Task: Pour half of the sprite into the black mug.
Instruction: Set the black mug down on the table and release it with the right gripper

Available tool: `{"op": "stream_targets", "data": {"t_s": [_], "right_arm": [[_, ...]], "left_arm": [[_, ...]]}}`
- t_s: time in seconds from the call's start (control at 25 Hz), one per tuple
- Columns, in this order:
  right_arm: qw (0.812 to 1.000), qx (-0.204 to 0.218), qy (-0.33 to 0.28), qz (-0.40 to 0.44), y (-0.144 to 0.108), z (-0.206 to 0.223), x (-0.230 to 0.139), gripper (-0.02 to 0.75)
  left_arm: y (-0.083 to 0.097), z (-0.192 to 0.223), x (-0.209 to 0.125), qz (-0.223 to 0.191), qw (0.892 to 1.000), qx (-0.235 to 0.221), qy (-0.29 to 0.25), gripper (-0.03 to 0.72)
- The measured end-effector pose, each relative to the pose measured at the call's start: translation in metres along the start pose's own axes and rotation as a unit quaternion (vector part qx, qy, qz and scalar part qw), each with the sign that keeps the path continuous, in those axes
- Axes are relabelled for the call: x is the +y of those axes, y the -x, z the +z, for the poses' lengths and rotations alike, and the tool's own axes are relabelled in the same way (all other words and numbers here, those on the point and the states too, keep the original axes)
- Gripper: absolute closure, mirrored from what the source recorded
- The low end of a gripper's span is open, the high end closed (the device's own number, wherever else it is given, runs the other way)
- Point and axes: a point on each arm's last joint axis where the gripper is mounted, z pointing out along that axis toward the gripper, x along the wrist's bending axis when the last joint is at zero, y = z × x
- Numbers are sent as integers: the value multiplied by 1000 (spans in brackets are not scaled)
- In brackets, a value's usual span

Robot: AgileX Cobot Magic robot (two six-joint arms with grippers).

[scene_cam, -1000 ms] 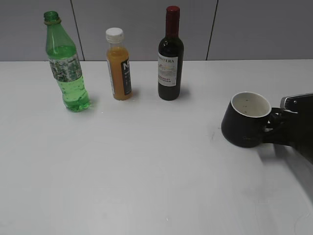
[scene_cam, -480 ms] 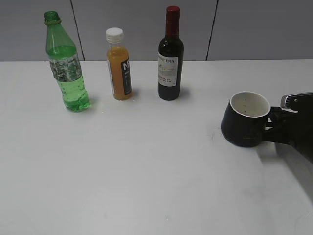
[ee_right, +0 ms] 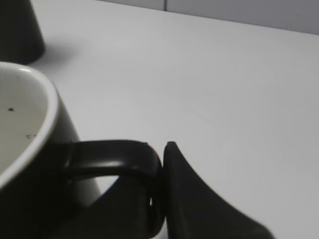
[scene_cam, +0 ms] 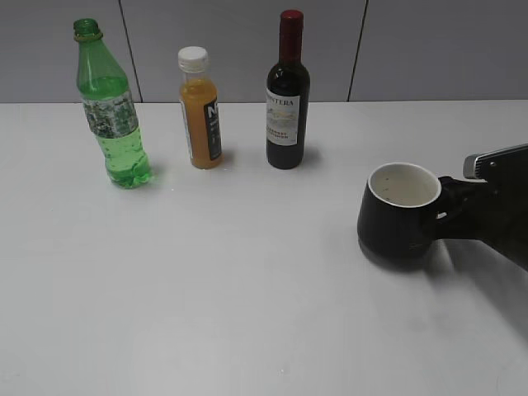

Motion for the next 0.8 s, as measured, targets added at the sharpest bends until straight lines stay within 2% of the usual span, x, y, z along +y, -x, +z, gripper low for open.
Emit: {"op": "stream_targets", "data": {"t_s": [0.36,0.64,0.8], "right_arm": [[993,102,55,2,-18,-10,33,706],[973,217,75,-5,-49,-4,50,706],[960,265,87,-11,-72,0,59,706]], "left_arm": [[0,0,0,0,1000,0,0,162],[0,0,0,0,1000,0,0,162],[0,0,0,0,1000,0,0,162]]}}
